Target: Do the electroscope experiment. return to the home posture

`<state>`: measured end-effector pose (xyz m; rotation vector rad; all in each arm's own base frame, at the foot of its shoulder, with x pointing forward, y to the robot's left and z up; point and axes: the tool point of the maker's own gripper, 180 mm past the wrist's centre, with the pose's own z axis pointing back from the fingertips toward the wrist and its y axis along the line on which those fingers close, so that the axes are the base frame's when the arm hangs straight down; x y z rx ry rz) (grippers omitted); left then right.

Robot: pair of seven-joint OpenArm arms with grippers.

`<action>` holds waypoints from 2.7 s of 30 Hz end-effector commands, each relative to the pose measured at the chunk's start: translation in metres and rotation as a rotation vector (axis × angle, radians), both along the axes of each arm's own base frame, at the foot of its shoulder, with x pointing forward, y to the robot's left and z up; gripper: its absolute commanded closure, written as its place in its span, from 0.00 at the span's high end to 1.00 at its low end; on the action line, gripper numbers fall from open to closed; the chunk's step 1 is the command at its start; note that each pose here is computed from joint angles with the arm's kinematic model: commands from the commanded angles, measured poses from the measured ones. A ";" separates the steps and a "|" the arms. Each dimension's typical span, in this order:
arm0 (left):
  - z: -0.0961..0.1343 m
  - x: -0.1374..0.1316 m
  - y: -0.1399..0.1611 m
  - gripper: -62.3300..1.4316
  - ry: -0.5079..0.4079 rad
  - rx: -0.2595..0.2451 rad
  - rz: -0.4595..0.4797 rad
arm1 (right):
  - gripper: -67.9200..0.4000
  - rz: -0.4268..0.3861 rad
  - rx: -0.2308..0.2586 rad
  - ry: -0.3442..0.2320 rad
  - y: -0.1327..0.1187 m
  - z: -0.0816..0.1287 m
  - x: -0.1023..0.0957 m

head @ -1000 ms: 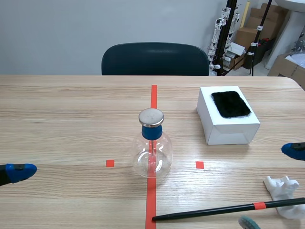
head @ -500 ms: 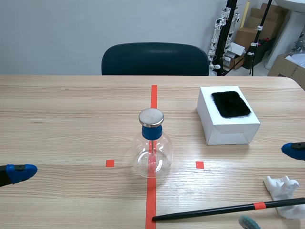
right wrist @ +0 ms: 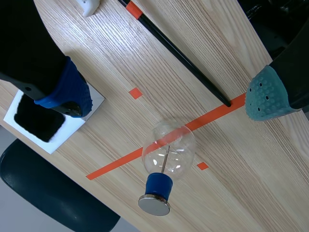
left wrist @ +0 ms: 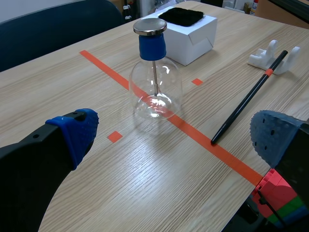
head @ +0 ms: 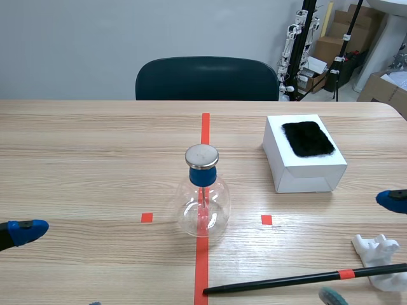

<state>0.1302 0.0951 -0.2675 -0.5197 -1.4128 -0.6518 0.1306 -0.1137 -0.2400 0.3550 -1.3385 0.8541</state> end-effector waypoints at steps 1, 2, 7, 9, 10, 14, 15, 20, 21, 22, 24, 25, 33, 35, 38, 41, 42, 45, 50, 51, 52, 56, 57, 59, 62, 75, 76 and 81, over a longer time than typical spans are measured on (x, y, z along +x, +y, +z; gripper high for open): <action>0.008 0.000 -0.002 1.00 -0.015 -0.023 0.000 | 1.00 0.000 0.026 -0.030 0.003 0.010 0.004; 0.007 -0.001 -0.002 1.00 -0.012 -0.023 0.000 | 1.00 0.000 0.026 -0.030 0.003 0.010 0.004; 0.009 -0.008 -0.003 1.00 -0.006 -0.042 0.000 | 1.00 0.000 0.026 -0.030 0.003 0.010 0.004; 0.009 -0.010 -0.003 1.00 0.002 -0.043 -0.001 | 1.00 0.000 0.026 -0.030 0.003 0.010 0.004; 0.009 -0.011 -0.003 1.00 0.001 -0.041 0.002 | 1.00 0.000 0.026 -0.030 0.003 0.010 0.004; 0.013 -0.015 -0.004 1.00 -0.006 -0.030 0.018 | 1.00 0.000 0.026 -0.030 0.003 0.010 0.004; 0.014 -0.016 -0.005 1.00 -0.003 -0.033 0.016 | 1.00 0.000 0.026 -0.030 0.003 0.010 0.004; 0.018 -0.019 -0.007 1.00 -0.003 -0.039 0.016 | 1.00 0.000 0.026 -0.030 0.003 0.010 0.004; 0.019 -0.020 -0.008 1.00 -0.001 -0.041 0.014 | 1.00 0.000 0.026 -0.030 0.003 0.010 0.004; 0.019 -0.021 -0.008 1.00 0.003 -0.042 0.014 | 1.00 0.000 0.026 -0.030 0.003 0.010 0.004; 0.020 -0.021 -0.007 1.00 -0.003 -0.036 0.023 | 1.00 0.000 0.026 -0.030 0.003 0.010 0.004; 0.019 -0.021 -0.007 1.00 0.000 -0.033 0.023 | 1.00 0.000 0.026 -0.030 0.003 0.010 0.004; 0.018 -0.021 -0.006 1.00 -0.002 -0.026 0.028 | 1.00 0.000 0.026 -0.030 0.003 0.010 0.004; 0.018 -0.021 -0.006 1.00 -0.002 -0.026 0.028 | 1.00 0.000 0.026 -0.030 0.003 0.010 0.004; 0.018 -0.021 -0.006 1.00 -0.002 -0.026 0.028 | 1.00 0.000 0.026 -0.030 0.003 0.010 0.004; 0.018 -0.021 -0.006 1.00 -0.002 -0.026 0.028 | 1.00 0.000 0.026 -0.030 0.003 0.010 0.004; 0.018 -0.021 -0.006 1.00 -0.002 -0.026 0.028 | 1.00 0.000 0.026 -0.030 0.003 0.010 0.004; 0.018 -0.021 -0.006 1.00 -0.002 -0.026 0.028 | 1.00 0.000 0.026 -0.030 0.003 0.010 0.004; 0.018 -0.020 -0.006 1.00 -0.002 -0.026 0.028 | 1.00 0.000 0.026 -0.030 0.003 0.010 0.004; 0.018 -0.020 -0.006 1.00 -0.002 -0.026 0.028 | 1.00 0.000 0.026 -0.030 0.003 0.010 0.004; 0.018 -0.020 -0.006 1.00 -0.002 -0.026 0.028 | 1.00 0.000 0.026 -0.031 0.003 0.010 0.004; 0.018 -0.020 -0.006 1.00 -0.002 -0.026 0.028 | 1.00 0.000 0.026 -0.031 0.003 0.010 0.004; 0.018 -0.020 -0.006 1.00 -0.002 -0.026 0.028 | 1.00 0.000 0.026 -0.031 0.003 0.010 0.004; 0.018 -0.020 -0.006 1.00 -0.002 -0.026 0.028 | 1.00 0.000 0.026 -0.030 0.003 0.010 0.004; 0.018 -0.020 -0.006 1.00 -0.002 -0.026 0.028 | 1.00 0.000 0.026 -0.030 0.003 0.010 0.004; 0.018 -0.020 -0.006 1.00 -0.002 -0.026 0.028 | 1.00 0.000 0.026 -0.031 0.003 0.010 0.004; 0.018 -0.020 -0.006 1.00 -0.002 -0.026 0.028 | 1.00 0.000 0.026 -0.031 0.003 0.010 0.004; 0.018 -0.020 -0.006 1.00 -0.004 -0.026 0.028 | 1.00 0.000 0.026 -0.031 0.003 0.010 0.004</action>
